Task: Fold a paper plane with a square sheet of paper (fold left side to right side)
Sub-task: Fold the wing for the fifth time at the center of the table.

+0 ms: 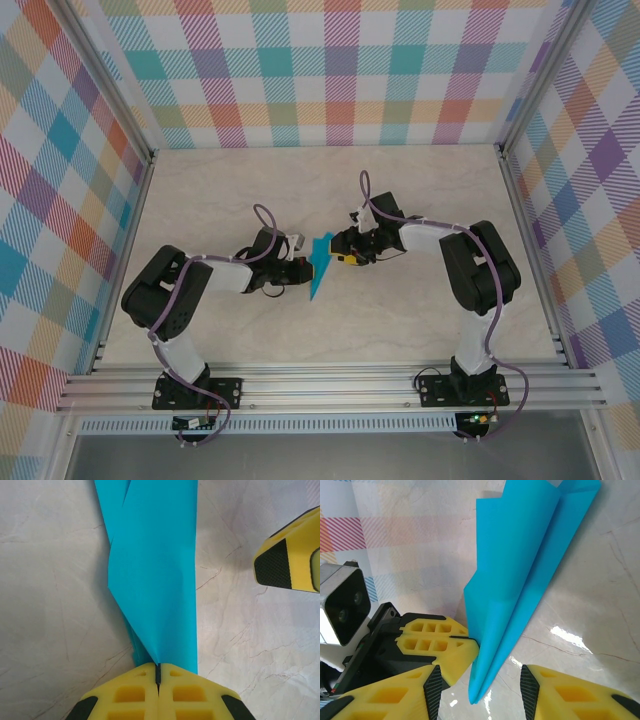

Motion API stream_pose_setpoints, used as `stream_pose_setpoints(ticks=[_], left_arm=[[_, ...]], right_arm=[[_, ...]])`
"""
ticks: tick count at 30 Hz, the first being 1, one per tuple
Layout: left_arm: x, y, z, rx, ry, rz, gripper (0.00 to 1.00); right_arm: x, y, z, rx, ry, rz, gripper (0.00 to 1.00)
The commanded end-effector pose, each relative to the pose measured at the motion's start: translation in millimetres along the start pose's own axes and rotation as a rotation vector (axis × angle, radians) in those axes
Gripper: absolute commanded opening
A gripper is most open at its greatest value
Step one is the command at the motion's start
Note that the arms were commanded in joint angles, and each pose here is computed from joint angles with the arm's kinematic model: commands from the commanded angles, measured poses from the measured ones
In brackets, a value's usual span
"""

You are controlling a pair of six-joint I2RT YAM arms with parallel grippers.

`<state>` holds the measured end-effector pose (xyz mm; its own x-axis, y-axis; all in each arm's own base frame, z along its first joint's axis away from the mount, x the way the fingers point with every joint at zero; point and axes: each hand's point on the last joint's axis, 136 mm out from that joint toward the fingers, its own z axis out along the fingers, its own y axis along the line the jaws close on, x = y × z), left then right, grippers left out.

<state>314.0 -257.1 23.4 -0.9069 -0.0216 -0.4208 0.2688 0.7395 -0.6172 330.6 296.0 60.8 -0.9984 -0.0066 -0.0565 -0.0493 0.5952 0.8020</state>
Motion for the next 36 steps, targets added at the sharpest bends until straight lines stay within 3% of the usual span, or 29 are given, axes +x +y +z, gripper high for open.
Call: stream_pose_setpoints(ticks=[1,36], left_arm=[[-7.1,4.3,2.5,-0.004,-0.018,-0.014,0.00],[-12.1,-8.1,-1.0,0.027,-0.002,0.042,0.00]], right_arm=[[2.3,6.0,-1.4,-0.036,0.010,-0.004,0.47],[-4.5,0.2,13.3,-0.028,0.023,0.047,0.44]])
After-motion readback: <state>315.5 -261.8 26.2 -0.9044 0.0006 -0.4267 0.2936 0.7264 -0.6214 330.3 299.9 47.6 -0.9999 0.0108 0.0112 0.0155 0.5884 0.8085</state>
